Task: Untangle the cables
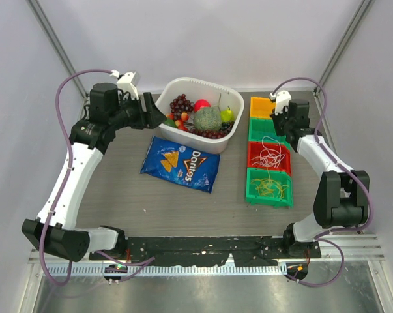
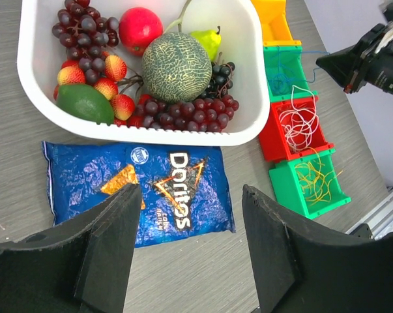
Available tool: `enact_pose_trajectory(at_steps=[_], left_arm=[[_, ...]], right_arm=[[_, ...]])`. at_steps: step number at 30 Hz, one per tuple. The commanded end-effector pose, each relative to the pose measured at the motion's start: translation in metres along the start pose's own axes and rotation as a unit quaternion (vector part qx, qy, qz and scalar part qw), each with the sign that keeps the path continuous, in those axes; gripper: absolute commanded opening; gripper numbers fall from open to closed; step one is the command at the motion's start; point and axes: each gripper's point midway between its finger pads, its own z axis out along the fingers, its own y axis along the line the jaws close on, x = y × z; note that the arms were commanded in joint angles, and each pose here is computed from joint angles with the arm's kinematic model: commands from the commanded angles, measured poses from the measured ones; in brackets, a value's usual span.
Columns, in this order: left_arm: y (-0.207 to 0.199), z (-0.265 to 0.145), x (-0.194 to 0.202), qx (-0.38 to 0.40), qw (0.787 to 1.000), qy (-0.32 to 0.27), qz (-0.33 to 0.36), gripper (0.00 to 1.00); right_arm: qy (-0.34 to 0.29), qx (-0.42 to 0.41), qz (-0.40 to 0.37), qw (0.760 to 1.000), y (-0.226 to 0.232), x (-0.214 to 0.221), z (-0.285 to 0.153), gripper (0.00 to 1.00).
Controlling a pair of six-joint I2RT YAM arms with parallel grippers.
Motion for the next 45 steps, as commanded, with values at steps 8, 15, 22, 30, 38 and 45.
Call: enact_pose_trajectory(at_steps=[8,15,22,30,38,45], left_arm=[[-0.007,-0.017,-0.022,-0.002,0.999,-0.039,0.020,0.67],[-0.006,-0.017,-0.021,-0.003,0.999,-0.039,0.018,0.67],[-0.011,-0.016,-0.022,0.009,0.999,-0.044,0.009,0.67],[-0.017,-0.021,-0.022,0.018,0.999,-0.049,0.000,0.67],[-0.024,-0.030,-0.022,0.028,0.998,-0.059,-0.023,0.67],[-0.031,-0.043,-0.007,0.040,0.994,-0.069,-0.081,0.68]], right_arm=[[0.028,0.024,-0.050,0.998,0.011,0.015,0.019,0.03],[0.017,0.046,-0.036,0.998,0.003,0.001,0.015,0.18],[-0.019,0.077,-0.015,0.997,-0.012,-0.033,-0.006,0.42],[-0.057,0.077,0.003,0.995,-0.012,-0.060,-0.031,0.60],[-0.143,0.072,0.135,0.978,-0.009,-0.124,-0.074,0.64],[-0.222,-0.002,0.249,0.943,0.030,-0.170,-0.131,0.77]])
